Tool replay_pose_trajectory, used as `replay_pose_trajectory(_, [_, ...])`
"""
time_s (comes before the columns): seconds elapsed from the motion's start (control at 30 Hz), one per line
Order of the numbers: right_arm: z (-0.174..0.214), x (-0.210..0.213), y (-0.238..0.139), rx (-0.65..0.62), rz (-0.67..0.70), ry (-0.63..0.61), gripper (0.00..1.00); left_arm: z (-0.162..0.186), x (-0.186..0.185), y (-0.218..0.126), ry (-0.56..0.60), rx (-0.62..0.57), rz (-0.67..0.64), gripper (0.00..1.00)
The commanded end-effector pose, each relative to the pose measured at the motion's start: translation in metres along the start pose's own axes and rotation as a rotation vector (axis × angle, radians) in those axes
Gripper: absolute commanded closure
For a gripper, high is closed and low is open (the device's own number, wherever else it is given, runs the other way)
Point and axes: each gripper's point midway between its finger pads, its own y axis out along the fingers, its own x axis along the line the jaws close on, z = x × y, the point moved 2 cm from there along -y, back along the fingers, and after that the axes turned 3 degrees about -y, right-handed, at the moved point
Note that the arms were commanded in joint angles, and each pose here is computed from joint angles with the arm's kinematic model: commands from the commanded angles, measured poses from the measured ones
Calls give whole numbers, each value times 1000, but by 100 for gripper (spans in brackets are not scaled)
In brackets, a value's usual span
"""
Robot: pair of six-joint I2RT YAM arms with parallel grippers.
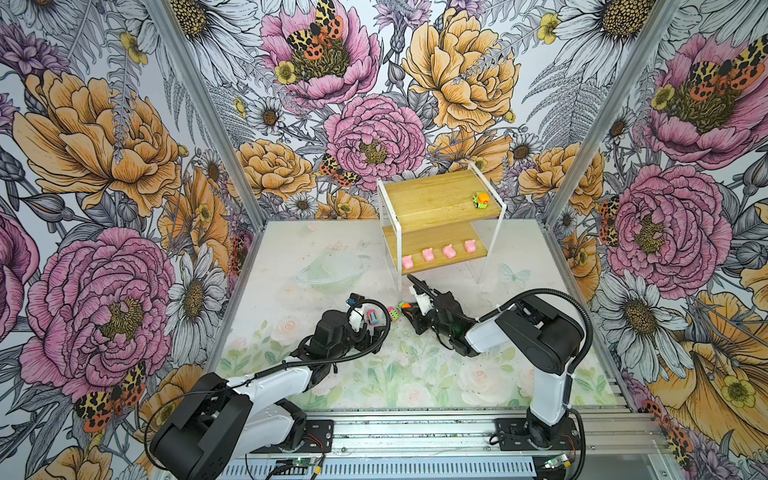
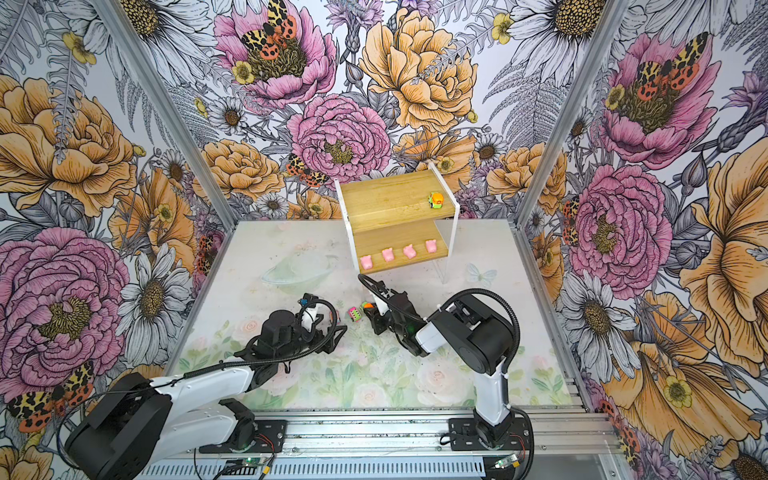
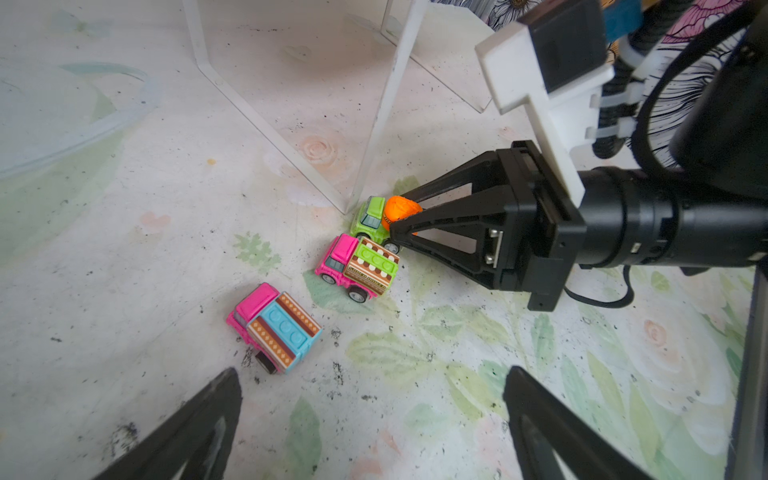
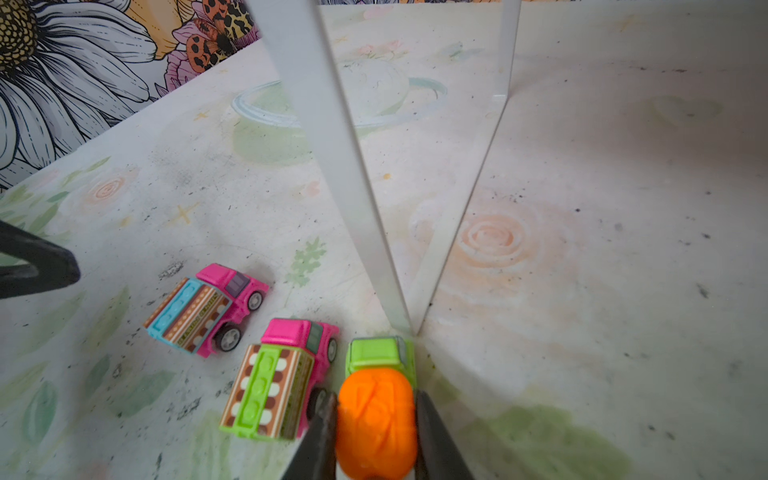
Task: Place and organize the plastic toys onto the shelf
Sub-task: 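Lift the truck with the right gripper up to the upper shelf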
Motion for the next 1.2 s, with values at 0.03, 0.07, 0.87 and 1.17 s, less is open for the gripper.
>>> replay_pose_trajectory(0.03, [-14,9,-15,-48,-21,17,73,-4,-1,0,9,-17,-4,1])
replay_pose_trajectory(0.07, [-14,9,-19,-49,-19,19,73,-4,-1,0,8,-18,-5,1])
replay_pose_trajectory(0.87, [-191,2,-216,-84,247,-26,75,-5,-5,3,22,-8,6,1])
replay_pose_trajectory(1.17, [-306,-38,-229,-186,394,-16,73,-6,-6,0,25,-15,10,1])
